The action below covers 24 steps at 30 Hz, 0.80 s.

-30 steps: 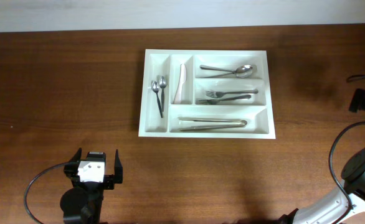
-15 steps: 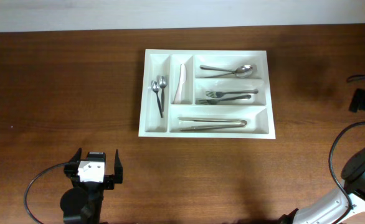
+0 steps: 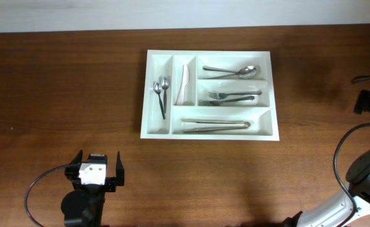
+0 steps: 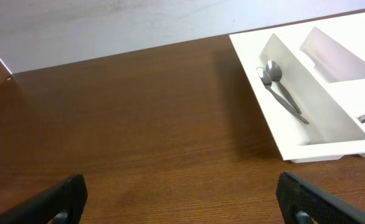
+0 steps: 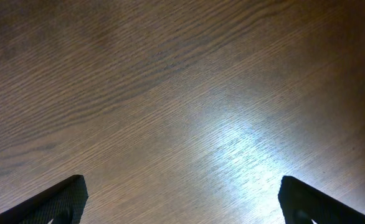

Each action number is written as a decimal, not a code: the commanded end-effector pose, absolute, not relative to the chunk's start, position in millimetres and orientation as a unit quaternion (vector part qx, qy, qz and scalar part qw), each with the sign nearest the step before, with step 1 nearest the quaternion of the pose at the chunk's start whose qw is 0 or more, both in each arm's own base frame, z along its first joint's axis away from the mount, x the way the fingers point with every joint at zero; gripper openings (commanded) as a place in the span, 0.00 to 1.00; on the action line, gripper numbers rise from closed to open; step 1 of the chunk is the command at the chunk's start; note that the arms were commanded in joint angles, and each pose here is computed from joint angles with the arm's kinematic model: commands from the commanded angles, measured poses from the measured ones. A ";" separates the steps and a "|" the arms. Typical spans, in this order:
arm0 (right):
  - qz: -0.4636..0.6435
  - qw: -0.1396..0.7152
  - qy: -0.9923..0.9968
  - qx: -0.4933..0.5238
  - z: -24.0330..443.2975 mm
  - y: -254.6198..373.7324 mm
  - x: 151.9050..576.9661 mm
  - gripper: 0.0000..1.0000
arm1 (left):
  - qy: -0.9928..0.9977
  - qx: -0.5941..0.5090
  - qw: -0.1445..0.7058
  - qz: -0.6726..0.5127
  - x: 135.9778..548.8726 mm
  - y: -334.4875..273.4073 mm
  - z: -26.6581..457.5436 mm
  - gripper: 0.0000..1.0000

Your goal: Pack container

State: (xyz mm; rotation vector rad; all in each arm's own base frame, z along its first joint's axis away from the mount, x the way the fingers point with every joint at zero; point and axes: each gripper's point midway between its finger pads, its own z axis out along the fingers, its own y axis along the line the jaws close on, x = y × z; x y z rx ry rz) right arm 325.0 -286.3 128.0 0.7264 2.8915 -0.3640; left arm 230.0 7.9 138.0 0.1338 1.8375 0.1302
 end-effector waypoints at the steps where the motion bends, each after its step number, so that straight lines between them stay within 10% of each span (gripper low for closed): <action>1: -0.140 0.117 0.952 0.247 170.5 -282.6 321.8 0.99 | 0.793 0.057 0.605 0.049 230.1 6.4 135.9 0.99; 24: -0.193 0.429 0.874 0.120 403.1 -136.2 282.0 0.99 | 0.793 0.057 0.605 0.049 230.1 6.4 135.9 0.99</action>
